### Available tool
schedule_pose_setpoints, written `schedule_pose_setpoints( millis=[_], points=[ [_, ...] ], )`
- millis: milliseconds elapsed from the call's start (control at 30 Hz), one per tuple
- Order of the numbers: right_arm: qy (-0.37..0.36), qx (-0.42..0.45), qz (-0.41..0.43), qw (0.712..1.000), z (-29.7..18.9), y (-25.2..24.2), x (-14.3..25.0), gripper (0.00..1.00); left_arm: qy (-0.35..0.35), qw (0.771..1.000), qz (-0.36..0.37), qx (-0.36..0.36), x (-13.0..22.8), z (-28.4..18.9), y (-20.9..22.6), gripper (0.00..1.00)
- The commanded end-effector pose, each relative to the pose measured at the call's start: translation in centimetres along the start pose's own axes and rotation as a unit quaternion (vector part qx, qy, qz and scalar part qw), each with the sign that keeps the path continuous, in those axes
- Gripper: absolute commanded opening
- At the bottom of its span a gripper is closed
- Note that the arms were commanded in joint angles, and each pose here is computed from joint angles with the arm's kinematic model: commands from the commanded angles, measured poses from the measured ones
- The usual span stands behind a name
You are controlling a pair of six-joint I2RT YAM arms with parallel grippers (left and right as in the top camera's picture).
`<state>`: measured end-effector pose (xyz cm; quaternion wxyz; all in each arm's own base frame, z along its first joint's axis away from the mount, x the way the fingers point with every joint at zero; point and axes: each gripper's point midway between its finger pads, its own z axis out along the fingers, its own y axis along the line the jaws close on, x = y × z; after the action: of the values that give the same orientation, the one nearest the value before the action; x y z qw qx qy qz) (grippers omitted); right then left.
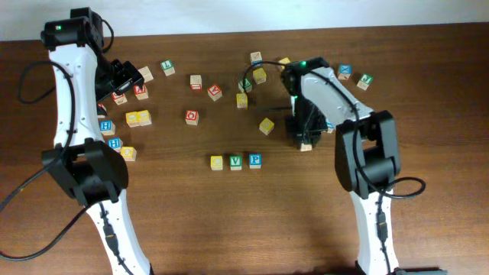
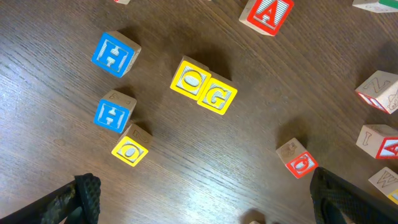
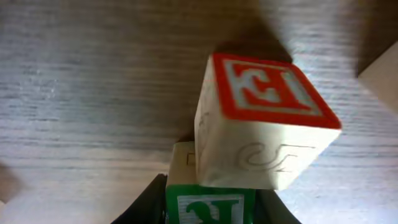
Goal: Spell out CVPR
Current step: 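Grasp the green R block with the right gripper and lift it, then carry the green R block toward the right of the blue P block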
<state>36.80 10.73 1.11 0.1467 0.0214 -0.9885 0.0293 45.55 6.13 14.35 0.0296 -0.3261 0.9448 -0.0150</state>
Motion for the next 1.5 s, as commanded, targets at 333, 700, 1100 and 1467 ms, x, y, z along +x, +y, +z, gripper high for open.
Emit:
schedule_pose_setpoints(
  millis=[333,700,1100,1467],
  points=[
    [0.031,-0.02,-0.033,0.999,0.2,7.7,3.9,0.34,-0.009,1.0,-0.007,-0.001,-0.3,-0.4,0.1,0.99],
    [0.003,-0.014,-0.085,0.996,-5.2,4.0,2.4,0.43,-0.009,1.0,-0.007,-0.001,-0.3,-0.4,0.1,0.99],
    [-0.079,0.03,-0.267,0.96,-10.8,6.3,5.4,0.48,-0.009,1.0,-0.007,-0.001,-0.3,-0.4,0.1,0.99],
    [-0.116,0.121,-0.654,0.738,-7.6,6.9,5.3,0.92,-0.009,1.0,-0.007,-0.001,-0.3,-0.4,0.1,0.99]
  ],
)
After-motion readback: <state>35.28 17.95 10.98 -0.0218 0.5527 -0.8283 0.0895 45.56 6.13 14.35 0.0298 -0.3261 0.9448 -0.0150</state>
